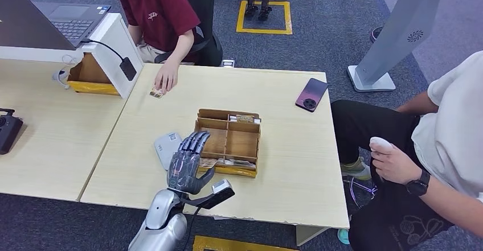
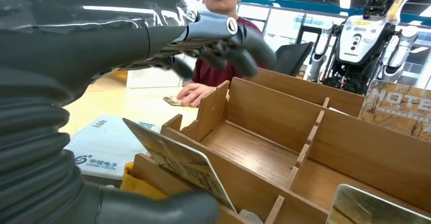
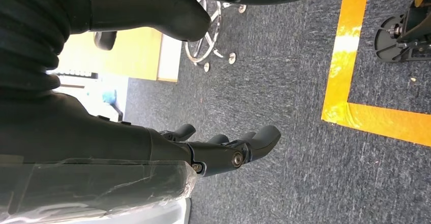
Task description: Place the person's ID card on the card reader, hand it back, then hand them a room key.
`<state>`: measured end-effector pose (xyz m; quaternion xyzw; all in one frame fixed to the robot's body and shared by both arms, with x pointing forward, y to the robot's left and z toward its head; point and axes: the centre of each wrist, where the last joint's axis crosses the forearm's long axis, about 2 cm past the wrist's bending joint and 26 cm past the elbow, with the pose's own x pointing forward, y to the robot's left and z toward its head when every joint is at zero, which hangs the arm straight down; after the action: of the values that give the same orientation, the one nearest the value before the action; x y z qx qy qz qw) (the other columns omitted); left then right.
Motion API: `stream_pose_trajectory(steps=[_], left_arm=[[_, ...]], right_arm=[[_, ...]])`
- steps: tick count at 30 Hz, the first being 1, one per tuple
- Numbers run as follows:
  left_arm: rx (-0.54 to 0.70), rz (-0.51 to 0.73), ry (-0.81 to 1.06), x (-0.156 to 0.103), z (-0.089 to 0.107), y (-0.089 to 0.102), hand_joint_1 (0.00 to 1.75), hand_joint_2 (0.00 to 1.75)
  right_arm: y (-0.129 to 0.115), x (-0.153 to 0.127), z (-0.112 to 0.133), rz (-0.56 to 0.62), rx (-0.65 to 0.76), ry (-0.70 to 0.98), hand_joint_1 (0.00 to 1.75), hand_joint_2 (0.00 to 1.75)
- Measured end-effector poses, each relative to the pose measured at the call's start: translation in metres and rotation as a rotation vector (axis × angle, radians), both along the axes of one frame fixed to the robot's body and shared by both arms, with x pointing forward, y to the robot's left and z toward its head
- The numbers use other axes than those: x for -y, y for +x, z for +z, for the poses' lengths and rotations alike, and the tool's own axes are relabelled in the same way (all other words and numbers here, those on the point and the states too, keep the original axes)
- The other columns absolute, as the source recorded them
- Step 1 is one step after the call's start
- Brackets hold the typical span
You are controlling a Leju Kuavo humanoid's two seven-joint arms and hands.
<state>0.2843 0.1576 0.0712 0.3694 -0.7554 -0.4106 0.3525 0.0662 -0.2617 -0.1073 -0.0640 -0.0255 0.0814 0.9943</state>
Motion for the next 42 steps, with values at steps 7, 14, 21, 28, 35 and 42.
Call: stream_pose_trajectory(steps=[7, 14, 21, 28, 35, 42], left_arm=[[-0.026, -0.011, -0.019, 0.0018, -0.0053, -0.0003, 1.75, 1.75], [-0.037, -0.007, -0.027, 0.0045, -0.0064, 0.0001, 1.75, 1.75], [-0.042, -0.004, -0.031, 0.0048, -0.0068, 0.0008, 1.75, 1.75], [-0.049, -0.002, -0.042, 0.0069, -0.0072, 0.0013, 1.75, 1.75], [-0.053, -0.001, -0.065, 0.0067, -0.0076, 0.0019, 1.75, 1.75], [-0.041, 0.001, -0.125, 0.0054, -0.0042, 0.0023, 1.75, 1.75]], right_arm=[[0.0, 0.0002, 0.0, -0.006, -0.001, 0.001, 0.0, 1.75], [0.0001, 0.0001, 0.0, 0.004, -0.002, -0.001, 0.0, 1.75], [0.0001, -0.0005, 0.0, 0.009, -0.001, -0.001, 0.0, 1.75], [0.0002, -0.0016, 0.0001, 0.011, 0.003, 0.002, 0.0, 1.75], [0.0002, -0.0021, 0.0001, 0.018, 0.007, 0.007, 0.0, 1.75], [-0.0001, -0.0023, 0.0001, 0.031, 0.016, 0.014, 0.0, 1.75]])
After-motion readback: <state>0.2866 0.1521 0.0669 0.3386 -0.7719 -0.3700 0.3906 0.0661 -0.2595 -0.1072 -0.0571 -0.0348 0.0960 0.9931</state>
